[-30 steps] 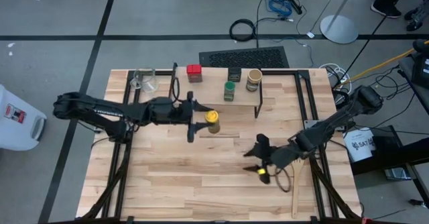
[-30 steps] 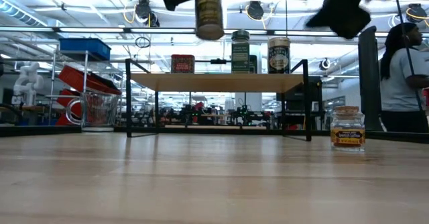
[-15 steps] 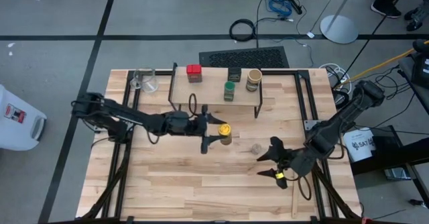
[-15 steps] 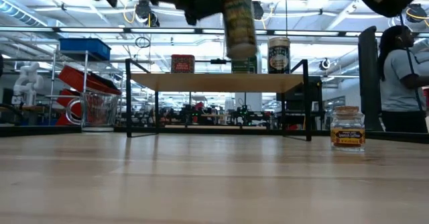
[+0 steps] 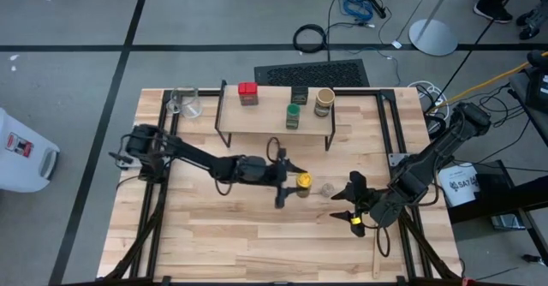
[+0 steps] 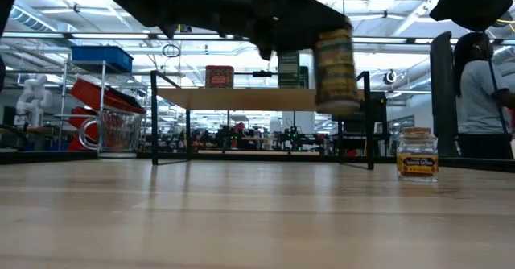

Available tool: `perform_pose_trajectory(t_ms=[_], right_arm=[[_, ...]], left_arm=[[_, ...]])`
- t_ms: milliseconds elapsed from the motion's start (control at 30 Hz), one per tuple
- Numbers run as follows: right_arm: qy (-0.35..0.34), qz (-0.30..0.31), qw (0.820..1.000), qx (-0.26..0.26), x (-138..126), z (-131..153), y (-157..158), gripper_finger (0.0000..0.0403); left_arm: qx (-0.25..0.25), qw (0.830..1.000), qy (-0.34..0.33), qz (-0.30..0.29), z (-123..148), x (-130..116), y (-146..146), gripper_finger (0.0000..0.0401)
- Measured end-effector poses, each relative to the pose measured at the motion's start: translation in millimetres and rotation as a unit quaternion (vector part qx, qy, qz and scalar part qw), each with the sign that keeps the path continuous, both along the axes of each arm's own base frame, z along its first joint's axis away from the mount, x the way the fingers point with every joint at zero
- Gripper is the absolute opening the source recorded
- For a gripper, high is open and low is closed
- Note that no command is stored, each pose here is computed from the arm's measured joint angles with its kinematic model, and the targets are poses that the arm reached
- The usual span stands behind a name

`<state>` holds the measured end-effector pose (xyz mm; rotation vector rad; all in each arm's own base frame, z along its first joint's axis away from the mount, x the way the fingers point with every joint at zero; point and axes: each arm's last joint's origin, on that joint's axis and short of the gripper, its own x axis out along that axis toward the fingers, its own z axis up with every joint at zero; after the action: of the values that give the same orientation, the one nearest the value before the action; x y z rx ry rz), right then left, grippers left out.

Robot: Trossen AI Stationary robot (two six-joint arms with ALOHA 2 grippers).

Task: Shelf spices
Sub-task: Remove the yellow seasoning bottle from the shelf

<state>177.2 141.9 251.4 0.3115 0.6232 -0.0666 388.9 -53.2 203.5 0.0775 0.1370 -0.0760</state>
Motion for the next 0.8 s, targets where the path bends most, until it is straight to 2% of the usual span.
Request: perform_pose_trajectory(t_ms=[333,500,800], right_arm=[[0.045,-0.031,0.998,-0.003,-6.1,-7.5,-5.6,0.0242],[0.063,-0.046,0.997,-0.01,-9.0,-10.7,-8.5,0.0242],[0.045,-0.065,0.996,-0.031,-7.6,-10.7,-9.6,0.0242]], left_arm=[[0.014,1.0,0.017,-0.011,-20.4,26.8,-6.4,0.0244],[0.018,1.0,0.021,-0.011,-24.4,29.2,-6.8,0.0244],[0.016,1.0,0.013,-0.017,-22.1,29.3,-11.2,0.0244]])
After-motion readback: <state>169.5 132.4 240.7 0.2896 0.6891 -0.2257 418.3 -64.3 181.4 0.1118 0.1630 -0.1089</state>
